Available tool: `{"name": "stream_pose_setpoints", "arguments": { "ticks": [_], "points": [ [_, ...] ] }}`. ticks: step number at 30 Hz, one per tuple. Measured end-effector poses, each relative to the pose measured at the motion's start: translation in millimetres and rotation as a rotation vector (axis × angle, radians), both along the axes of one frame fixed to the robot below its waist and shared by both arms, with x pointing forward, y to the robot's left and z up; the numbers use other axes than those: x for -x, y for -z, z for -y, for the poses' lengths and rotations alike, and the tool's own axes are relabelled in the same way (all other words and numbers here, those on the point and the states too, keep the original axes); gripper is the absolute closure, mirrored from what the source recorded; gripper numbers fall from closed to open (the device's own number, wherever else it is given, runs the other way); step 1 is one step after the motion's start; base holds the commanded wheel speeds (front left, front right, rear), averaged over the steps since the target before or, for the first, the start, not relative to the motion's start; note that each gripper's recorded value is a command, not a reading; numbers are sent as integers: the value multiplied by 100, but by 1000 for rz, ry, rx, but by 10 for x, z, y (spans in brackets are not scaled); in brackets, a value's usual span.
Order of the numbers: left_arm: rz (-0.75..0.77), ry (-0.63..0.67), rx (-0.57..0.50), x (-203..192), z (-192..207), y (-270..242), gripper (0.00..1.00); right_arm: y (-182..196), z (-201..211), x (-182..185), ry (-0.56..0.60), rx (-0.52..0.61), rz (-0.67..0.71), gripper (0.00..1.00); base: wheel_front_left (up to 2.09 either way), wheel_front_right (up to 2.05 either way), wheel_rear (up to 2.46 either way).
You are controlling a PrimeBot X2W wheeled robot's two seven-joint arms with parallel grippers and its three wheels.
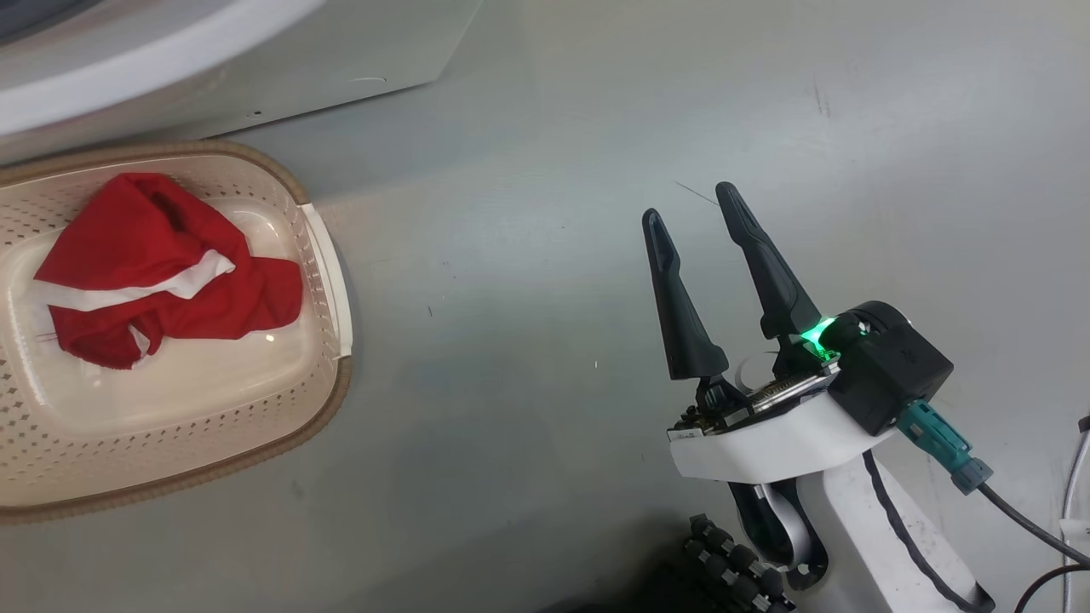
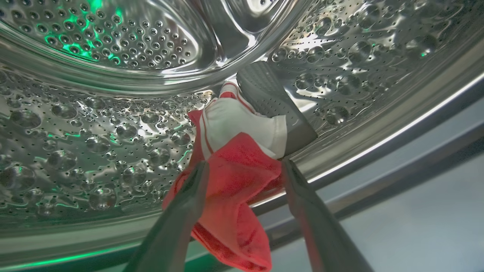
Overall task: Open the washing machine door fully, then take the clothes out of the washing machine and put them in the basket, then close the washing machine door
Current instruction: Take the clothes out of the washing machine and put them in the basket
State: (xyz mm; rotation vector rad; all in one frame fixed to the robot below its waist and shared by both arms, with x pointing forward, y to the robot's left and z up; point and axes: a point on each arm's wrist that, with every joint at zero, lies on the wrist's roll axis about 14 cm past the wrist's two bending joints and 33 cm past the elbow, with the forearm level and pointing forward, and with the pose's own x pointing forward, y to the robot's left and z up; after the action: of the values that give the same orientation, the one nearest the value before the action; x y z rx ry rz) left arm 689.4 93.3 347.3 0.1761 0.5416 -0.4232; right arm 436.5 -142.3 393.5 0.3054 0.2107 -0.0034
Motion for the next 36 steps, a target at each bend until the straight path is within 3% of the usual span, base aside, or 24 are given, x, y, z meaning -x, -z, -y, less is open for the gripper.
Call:
{"name": "stream_pose_setpoints", "arguments": {
  "ticks": [8,15,17,18,19,20,36],
  "points": [
    [-47,-39,-117,-95,-314,174,0,25,-10,-48,-3,-8,-1,0,0,0,0],
    [-111,-51,-150,-81,-380,339,0,66,21,-46,11,-8,-14,0,0,0,0],
    [-128,-58,-155,-80,-398,366,17,70,25,-52,14,-8,-15,0,0,0,0],
    [-136,-61,-155,-81,-404,375,56,69,29,-58,16,-6,-15,0,0,0,0],
    [-141,-63,-153,-82,-405,381,82,66,29,-68,15,-6,-12,0,0,0,0],
    [-145,-65,-152,-84,-408,385,100,60,28,-81,14,-5,-9,0,0,0,0],
    [-91,-58,-78,-152,-278,295,100,77,-4,-153,3,-5,-2,0,0,0,0]
  ]
}}
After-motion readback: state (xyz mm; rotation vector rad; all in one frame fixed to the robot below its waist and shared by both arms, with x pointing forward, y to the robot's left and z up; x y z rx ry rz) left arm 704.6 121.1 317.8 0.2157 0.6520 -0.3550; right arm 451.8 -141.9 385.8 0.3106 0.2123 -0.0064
